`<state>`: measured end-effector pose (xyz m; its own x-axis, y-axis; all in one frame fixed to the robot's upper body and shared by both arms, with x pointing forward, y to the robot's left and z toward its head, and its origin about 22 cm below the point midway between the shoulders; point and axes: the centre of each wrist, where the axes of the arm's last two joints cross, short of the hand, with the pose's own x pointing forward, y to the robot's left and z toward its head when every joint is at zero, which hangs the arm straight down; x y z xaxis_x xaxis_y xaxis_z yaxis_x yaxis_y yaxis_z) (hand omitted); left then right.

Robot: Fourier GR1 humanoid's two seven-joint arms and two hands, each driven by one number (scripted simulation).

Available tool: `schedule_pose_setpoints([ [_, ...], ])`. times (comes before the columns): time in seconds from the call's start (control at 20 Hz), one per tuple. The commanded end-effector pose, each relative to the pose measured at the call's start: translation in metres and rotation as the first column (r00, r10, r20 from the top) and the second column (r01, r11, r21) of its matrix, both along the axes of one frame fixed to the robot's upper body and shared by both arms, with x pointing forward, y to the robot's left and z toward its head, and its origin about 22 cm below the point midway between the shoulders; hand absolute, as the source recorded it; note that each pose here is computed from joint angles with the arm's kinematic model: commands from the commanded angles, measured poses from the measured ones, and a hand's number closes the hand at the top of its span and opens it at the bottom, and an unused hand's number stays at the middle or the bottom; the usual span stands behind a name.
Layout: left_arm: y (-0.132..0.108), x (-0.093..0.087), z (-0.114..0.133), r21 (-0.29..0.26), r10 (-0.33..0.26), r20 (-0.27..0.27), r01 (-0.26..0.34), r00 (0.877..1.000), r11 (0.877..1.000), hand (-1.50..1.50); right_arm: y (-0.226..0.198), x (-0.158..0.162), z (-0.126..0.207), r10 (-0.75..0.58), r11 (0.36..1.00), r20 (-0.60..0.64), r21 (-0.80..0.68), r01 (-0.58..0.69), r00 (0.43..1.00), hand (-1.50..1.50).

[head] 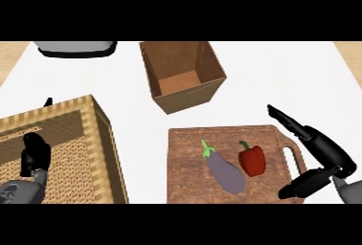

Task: Pick the bell pepper from the cutting board and place it in the cardboard box

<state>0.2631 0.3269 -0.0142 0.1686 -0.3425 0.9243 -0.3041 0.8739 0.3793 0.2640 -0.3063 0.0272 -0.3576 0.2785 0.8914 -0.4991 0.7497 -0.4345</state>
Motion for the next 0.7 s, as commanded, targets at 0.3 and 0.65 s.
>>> schedule_pose_setpoints([
  [0.3,0.023,0.012,0.022,0.170,-0.049,-0.056,0.058,0.997,0.984,0.00,-0.072,0.029,0.024,0.141,0.948,0.173,-0.307,-0.083,0.975,-1.50],
  [0.65,0.032,0.003,0.017,0.167,-0.061,-0.082,0.074,0.995,0.983,0.00,-0.045,0.050,0.047,0.293,0.785,0.044,-0.581,-0.214,0.955,-1.50],
])
